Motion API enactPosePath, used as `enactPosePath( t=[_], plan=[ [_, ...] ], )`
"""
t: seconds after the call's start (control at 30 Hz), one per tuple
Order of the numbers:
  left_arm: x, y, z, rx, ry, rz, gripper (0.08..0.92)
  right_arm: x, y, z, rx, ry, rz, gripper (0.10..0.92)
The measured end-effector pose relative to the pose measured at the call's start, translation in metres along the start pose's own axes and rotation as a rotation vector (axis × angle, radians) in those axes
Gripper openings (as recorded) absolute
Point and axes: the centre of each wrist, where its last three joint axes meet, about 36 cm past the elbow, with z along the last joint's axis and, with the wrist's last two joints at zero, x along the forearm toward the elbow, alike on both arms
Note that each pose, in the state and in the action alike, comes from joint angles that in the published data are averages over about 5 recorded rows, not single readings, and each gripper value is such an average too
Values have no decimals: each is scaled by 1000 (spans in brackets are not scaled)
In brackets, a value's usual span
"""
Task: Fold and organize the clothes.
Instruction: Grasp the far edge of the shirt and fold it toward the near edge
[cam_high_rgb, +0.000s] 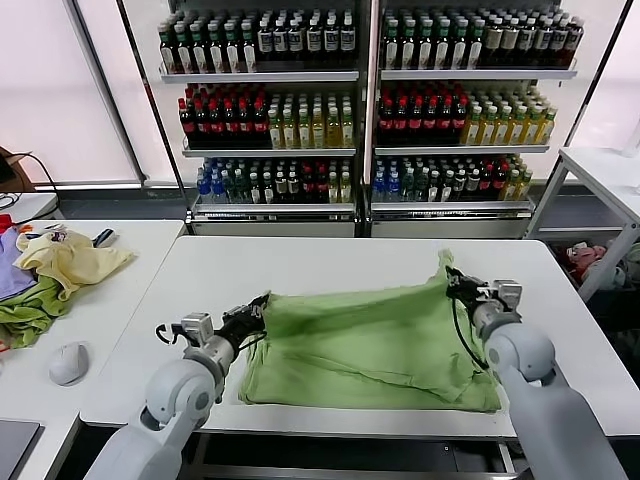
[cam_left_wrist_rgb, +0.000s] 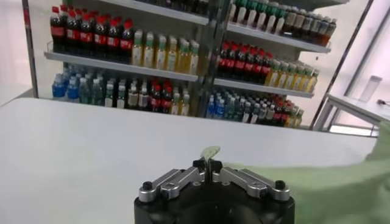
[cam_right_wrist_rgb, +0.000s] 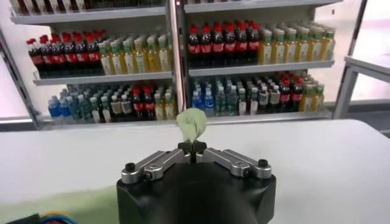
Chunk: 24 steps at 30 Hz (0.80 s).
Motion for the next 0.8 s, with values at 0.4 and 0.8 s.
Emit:
enactPosePath(
  t=[0.4, 0.8],
  plan=[
    [26, -2, 31, -41, 70, 3, 101, 53, 2, 38, -5, 85, 42, 111],
    [34, -7, 48, -109, 78, -50, 297, 76, 10, 56, 26, 126, 56, 357]
  ],
)
